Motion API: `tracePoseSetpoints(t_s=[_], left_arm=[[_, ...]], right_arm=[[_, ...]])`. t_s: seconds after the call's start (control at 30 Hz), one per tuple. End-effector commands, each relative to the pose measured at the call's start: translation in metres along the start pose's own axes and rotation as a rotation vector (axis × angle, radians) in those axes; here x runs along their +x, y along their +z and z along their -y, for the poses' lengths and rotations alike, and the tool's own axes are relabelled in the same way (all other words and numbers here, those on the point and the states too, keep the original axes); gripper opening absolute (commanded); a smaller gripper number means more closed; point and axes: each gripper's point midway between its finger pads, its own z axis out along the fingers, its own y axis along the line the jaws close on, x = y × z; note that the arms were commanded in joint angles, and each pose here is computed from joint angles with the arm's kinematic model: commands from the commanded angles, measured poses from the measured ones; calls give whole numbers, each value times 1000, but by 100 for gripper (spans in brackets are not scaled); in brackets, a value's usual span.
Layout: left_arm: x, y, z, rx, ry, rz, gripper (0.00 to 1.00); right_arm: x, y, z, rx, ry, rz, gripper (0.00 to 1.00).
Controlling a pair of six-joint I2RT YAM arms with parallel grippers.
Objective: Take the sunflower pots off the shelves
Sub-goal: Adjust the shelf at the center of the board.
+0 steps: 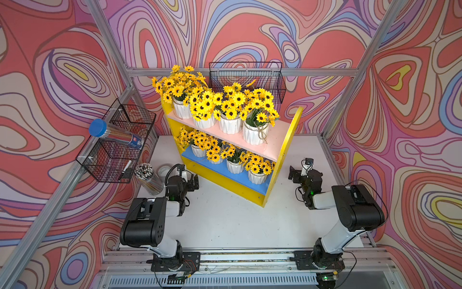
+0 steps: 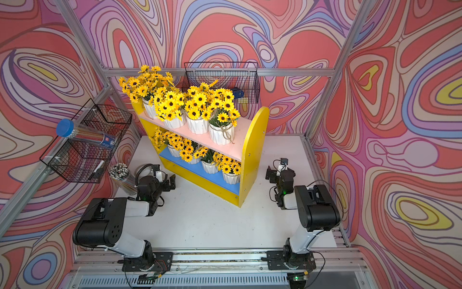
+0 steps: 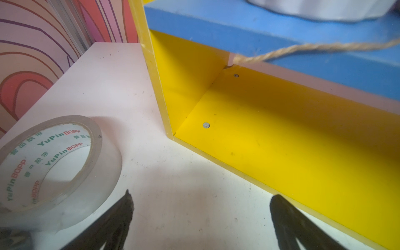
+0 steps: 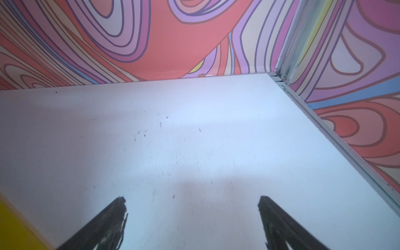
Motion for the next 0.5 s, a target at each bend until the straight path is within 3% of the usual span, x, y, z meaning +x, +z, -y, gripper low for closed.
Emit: tracePoseSetpoints(t_s=[0.0, 0.47], left_arm=[[-10, -1, 1, -2, 20, 28, 99], [-11, -1, 1, -1, 18, 29, 99]], right_arm=[[-3, 3, 1, 1, -5, 5, 98], [-3, 3, 0, -2, -3, 5, 98]])
